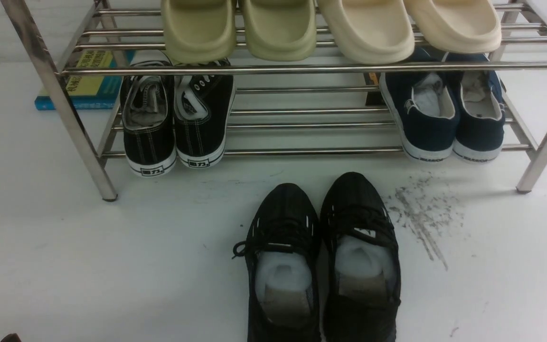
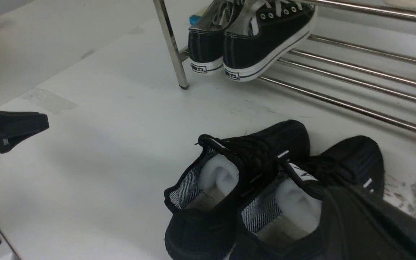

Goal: Take the shoes off the shelf with your hand on the white table.

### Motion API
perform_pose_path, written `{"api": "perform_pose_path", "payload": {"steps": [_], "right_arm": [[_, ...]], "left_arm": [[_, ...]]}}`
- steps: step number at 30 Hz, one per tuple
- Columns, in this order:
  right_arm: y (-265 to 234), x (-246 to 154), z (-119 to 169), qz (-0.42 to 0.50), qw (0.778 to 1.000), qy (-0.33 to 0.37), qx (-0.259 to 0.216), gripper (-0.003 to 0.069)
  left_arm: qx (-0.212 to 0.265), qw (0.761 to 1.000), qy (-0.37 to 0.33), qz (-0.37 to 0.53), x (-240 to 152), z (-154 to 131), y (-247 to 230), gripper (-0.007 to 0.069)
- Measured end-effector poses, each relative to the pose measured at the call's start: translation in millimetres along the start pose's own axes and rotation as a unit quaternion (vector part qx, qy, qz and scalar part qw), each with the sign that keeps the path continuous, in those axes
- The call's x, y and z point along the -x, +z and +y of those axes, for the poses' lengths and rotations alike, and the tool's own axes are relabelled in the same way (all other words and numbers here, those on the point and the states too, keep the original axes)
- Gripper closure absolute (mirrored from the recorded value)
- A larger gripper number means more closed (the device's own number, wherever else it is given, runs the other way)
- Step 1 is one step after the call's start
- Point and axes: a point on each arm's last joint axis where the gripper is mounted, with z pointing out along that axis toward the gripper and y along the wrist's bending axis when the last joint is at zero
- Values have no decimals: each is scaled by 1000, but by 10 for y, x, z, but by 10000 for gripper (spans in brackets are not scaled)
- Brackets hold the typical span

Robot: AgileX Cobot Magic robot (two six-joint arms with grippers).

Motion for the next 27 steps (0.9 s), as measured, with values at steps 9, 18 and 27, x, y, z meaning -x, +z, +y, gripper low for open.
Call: {"api": "perform_pose_path", "payload": {"steps": [9, 18, 27], "right_arm": [[158, -314, 9, -86, 993, -74, 44, 664], [189, -453, -9, -74, 986, -140, 41, 657], [189, -455, -6, -75, 986, -141, 43, 651]], "left_arm": [[0, 1000, 0, 0, 0, 0, 0, 384], [0, 1000, 0, 0, 0, 0, 0, 384], [0, 1000, 0, 0, 0, 0, 0, 384]]}}
